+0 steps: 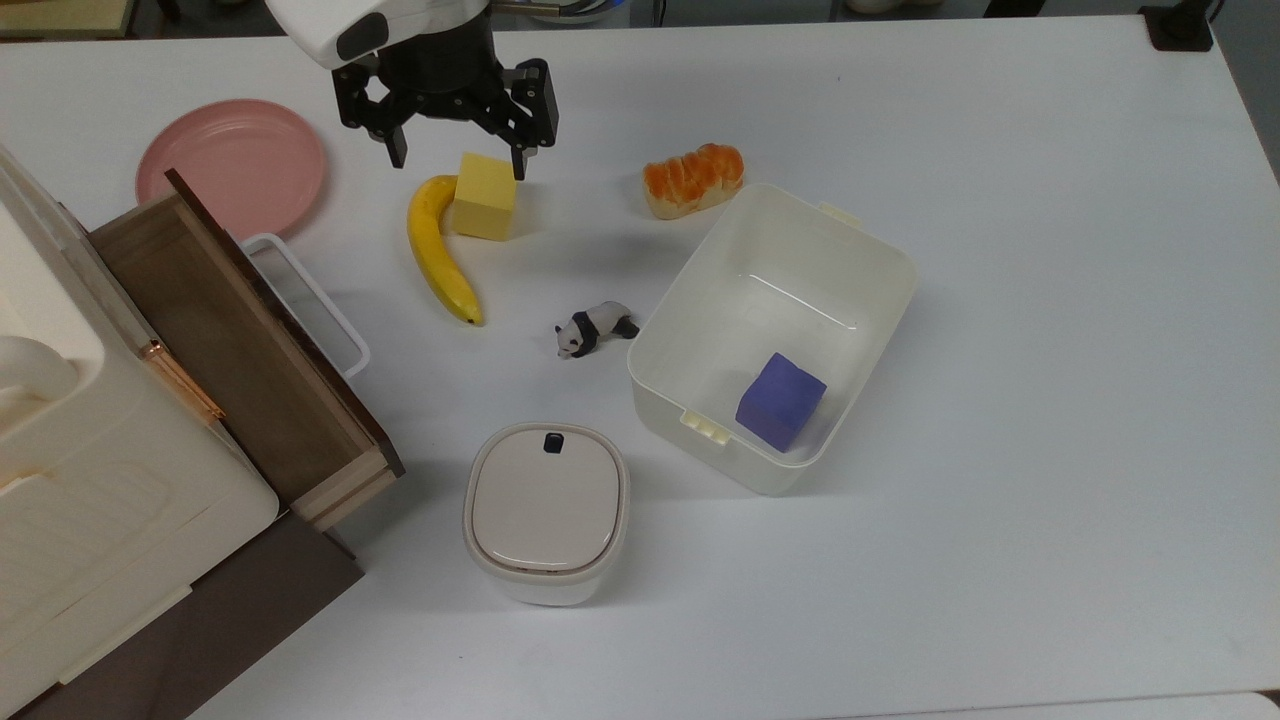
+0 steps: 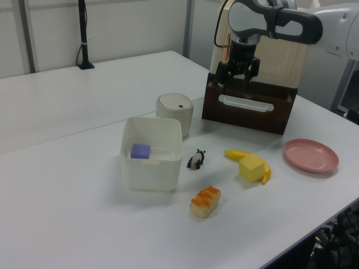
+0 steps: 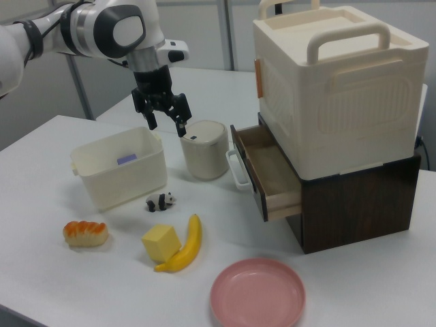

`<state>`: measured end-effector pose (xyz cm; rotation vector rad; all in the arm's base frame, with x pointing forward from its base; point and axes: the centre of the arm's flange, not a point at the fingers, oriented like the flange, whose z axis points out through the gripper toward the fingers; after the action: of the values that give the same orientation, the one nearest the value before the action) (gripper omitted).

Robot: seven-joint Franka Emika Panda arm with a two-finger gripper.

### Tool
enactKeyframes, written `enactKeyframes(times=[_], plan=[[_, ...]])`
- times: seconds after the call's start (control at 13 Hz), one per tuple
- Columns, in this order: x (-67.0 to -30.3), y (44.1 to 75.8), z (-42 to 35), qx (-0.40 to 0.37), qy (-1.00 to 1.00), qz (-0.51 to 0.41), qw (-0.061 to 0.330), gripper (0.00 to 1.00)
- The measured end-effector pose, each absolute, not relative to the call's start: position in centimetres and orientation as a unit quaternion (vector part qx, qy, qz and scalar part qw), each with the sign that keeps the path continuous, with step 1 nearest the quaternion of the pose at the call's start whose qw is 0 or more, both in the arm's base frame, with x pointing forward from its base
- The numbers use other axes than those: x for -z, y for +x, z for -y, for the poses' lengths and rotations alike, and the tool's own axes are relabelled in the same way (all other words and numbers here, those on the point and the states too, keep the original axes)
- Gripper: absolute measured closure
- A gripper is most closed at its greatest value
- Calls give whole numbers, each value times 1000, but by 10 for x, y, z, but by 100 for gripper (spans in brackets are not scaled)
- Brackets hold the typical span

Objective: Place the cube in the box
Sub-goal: 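Position the open gripper above the yellow cube beside the banana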

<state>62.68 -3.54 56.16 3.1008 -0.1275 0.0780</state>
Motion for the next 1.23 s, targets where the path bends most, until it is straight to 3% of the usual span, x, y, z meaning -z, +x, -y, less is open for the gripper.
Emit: enactKeyframes(times=[1.23], plan=[[-548, 628, 29, -12, 999, 32, 29, 0]])
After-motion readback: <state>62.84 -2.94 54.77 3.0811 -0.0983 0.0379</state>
